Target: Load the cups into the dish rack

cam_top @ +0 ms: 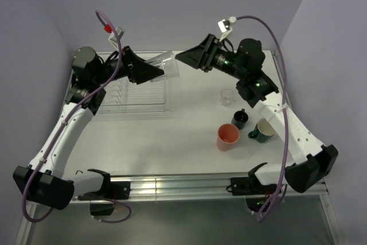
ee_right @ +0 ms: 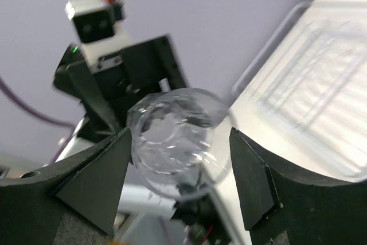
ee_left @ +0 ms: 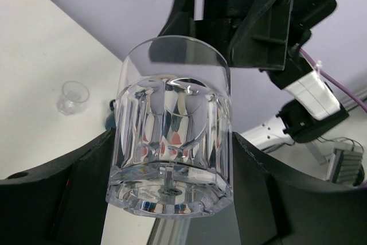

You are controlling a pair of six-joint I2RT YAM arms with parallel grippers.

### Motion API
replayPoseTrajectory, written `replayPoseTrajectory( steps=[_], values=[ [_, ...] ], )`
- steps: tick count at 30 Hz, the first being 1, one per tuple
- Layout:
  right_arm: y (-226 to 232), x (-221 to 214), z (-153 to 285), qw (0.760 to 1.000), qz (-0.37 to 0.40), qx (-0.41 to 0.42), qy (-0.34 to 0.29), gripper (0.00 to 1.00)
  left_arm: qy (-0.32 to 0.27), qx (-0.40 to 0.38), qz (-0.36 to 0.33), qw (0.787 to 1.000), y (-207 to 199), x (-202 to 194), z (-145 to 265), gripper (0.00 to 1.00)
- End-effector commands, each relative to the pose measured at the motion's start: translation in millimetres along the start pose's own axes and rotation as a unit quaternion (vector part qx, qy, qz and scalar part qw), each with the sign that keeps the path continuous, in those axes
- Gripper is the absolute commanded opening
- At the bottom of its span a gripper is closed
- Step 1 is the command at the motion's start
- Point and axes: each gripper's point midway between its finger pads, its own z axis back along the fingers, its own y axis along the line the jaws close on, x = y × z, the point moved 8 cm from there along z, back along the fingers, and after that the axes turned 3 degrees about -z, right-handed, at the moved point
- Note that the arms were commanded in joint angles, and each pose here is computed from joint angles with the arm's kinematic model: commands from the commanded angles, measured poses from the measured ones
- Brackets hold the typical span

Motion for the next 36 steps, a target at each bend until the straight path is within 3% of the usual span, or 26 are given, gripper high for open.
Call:
replayPoseTrajectory(
  steps=[1, 5, 8, 10, 16, 20, 26, 36],
  values=[
    [-12, 26, 33, 0.989, 0.030, -0.107, -0.097, 0.76, -0.027, 0.024, -0.057, 0.998, -15, 25, 4, 0.00],
    [-27, 35, 60, 0.963, 0.047, -0.211, -0.159, 0.77, -0.038, 0.141, -0.051, 0.988, 7, 41, 9, 0.00],
    [-34, 38, 75, 0.943, 0.068, -0.272, -0.181, 0.77, -0.036, 0.273, -0.039, 0.961, 40, 53, 12, 0.00],
    [-37, 35, 81, 0.935, 0.078, -0.296, -0.178, 0.77, -0.021, 0.371, -0.029, 0.928, 67, 53, 17, 0.00],
    [-55, 26, 90, 0.919, 0.093, -0.348, -0.161, 0.77, 0.040, 0.542, -0.021, 0.839, 154, 53, 13, 0.00],
    [-63, 20, 91, 0.917, 0.096, -0.360, -0.142, 0.77, 0.083, 0.601, -0.015, 0.795, 206, 46, 5, 0.00],
    [-72, 11, 91, 0.919, 0.095, -0.363, -0.120, 0.77, 0.137, 0.652, -0.009, 0.745, 254, 27, 2, 0.00],
    [-87, 2, 88, 0.917, 0.092, -0.375, -0.100, 0.77, 0.196, 0.676, 0.010, 0.711, 307, -10, 3, 0.00]
  ],
)
